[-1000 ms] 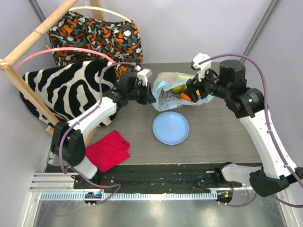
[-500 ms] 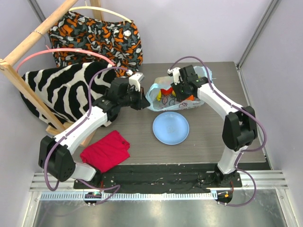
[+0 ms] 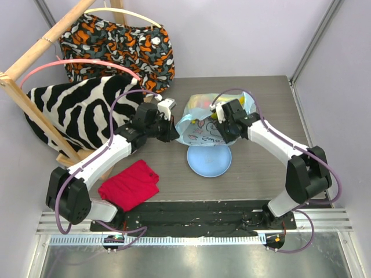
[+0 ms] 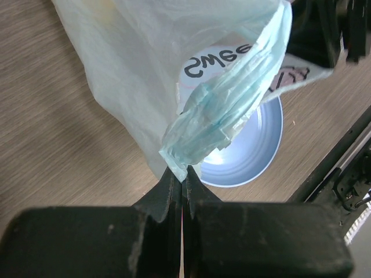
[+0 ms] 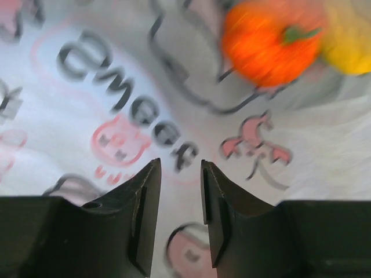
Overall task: Take the fake fruits out of the plastic bag
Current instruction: Adjust the plastic bag at the center of the board, then take out the fake fruit from the plastic bag, then place the fake fruit on the plate.
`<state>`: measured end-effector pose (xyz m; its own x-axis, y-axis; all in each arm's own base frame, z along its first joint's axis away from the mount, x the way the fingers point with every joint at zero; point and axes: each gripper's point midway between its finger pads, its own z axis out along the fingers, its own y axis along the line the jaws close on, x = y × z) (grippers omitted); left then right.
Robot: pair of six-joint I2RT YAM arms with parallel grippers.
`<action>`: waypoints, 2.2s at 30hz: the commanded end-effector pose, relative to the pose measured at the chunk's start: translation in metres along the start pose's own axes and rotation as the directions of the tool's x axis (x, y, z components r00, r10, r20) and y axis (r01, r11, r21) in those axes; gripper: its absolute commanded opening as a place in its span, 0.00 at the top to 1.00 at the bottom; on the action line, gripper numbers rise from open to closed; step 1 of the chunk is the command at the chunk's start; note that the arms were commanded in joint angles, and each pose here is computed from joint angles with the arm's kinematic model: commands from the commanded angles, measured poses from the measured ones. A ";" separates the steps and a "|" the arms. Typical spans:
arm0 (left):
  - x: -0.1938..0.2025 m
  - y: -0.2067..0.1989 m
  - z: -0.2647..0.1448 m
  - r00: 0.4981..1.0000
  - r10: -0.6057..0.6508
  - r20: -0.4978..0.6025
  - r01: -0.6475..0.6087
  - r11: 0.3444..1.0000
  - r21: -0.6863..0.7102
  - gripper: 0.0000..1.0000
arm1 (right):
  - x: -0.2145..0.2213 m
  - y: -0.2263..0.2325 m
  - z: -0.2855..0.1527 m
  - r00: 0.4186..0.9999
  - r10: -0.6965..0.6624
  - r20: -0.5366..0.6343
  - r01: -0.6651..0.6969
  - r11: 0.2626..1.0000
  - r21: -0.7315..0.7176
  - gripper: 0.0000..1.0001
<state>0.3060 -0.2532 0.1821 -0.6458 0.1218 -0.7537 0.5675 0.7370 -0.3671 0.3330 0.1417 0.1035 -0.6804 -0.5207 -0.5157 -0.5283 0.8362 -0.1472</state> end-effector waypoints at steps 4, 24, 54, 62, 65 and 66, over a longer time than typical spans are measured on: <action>-0.013 0.001 0.000 0.998 0.048 0.039 -0.049 0.999 0.004 1.00 | -0.087 -0.083 0.017 0.981 0.112 0.159 -0.136 0.980 0.148 0.46; -0.008 0.003 0.006 0.998 0.060 0.032 -0.060 0.998 0.011 1.00 | -0.089 -0.090 0.112 0.995 0.092 0.050 -0.097 0.989 0.113 0.44; -0.046 0.018 0.016 0.989 -0.061 0.136 0.065 0.998 -0.022 1.00 | 0.021 0.112 -0.036 0.839 -0.494 0.230 0.545 0.769 -0.334 0.66; -0.038 0.030 0.009 0.988 -0.076 0.131 0.083 0.995 -0.047 1.00 | 0.020 0.132 0.001 0.811 -0.539 0.229 0.585 0.736 -0.340 0.58; -0.041 0.032 0.007 0.988 -0.066 0.139 0.073 0.996 -0.050 1.00 | 0.029 0.133 0.008 0.806 -0.555 0.208 0.591 0.726 -0.352 0.43; -0.042 0.032 0.007 0.988 -0.062 0.142 0.070 0.996 -0.049 1.00 | 0.032 0.133 0.008 0.802 -0.563 0.201 0.595 0.717 -0.363 0.39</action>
<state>0.3470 -0.2420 0.1752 -0.6599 0.0132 -0.7513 0.4758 0.7812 -0.4041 0.2382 0.2318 0.0610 -0.2004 -0.8497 -0.4876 -0.9621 0.2647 -0.0658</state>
